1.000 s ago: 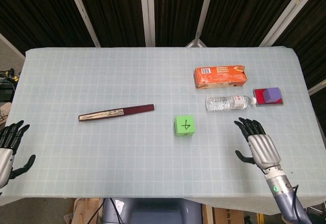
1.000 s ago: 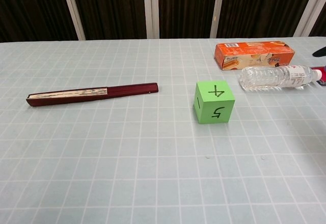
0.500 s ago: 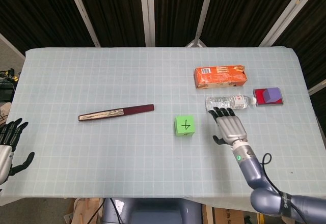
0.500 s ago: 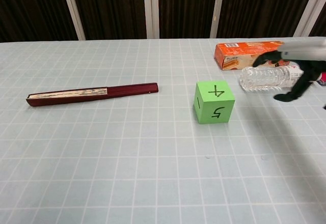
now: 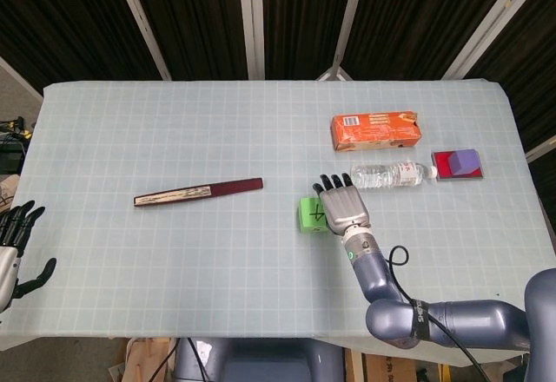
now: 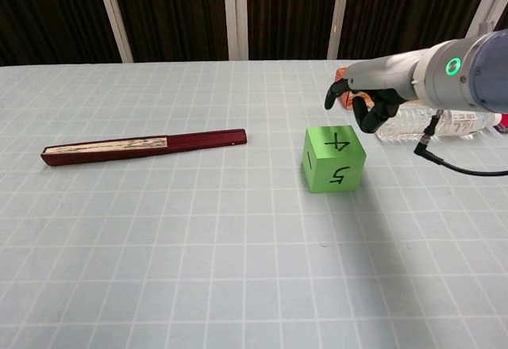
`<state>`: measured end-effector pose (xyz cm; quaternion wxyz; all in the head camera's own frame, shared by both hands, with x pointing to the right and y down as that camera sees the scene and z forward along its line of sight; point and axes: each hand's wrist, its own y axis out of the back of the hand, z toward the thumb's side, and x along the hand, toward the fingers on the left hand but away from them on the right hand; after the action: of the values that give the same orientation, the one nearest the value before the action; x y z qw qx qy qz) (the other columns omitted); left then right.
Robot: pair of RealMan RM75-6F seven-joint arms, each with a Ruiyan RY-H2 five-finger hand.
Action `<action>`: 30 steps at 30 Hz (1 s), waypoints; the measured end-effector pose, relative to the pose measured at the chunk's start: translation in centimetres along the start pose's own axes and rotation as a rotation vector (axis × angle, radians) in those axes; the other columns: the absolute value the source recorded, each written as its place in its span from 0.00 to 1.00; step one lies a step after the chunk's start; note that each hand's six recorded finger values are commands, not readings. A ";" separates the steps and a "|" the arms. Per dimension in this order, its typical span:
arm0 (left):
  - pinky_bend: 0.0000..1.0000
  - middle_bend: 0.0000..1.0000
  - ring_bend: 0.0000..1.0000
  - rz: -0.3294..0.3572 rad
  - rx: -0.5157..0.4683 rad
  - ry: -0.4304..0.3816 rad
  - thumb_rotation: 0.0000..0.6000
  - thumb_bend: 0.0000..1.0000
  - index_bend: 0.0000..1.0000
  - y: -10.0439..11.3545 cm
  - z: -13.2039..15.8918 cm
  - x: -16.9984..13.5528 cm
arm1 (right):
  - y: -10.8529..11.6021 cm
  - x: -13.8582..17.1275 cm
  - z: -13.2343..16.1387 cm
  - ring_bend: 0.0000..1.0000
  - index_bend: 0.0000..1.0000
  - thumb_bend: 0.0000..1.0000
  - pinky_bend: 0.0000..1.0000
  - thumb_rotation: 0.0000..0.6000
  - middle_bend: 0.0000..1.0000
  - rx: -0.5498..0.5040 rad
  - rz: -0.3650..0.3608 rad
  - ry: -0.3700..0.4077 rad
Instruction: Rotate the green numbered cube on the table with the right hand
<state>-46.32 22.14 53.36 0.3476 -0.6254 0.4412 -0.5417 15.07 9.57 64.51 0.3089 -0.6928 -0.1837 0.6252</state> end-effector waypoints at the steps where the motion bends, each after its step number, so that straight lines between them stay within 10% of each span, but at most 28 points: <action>1: 0.04 0.00 0.00 0.000 0.001 0.000 1.00 0.44 0.09 0.0 0.0 0.0 | 0.1 -0.1 0.1 0.08 0.22 0.99 0.00 1.00 0.09 0.002 0.001 -0.004; 30: 0.04 0.00 0.00 0.004 -0.005 0.008 1.00 0.44 0.09 0.2 -0.2 -0.2 | -0.7 -1.2 -0.2 0.08 0.23 0.99 0.00 1.00 0.17 0.062 0.091 -0.067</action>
<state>-46.54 22.20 53.12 0.3453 -0.6231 0.4454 -0.5424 15.15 9.35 65.87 0.2951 -0.6690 -0.1426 0.6670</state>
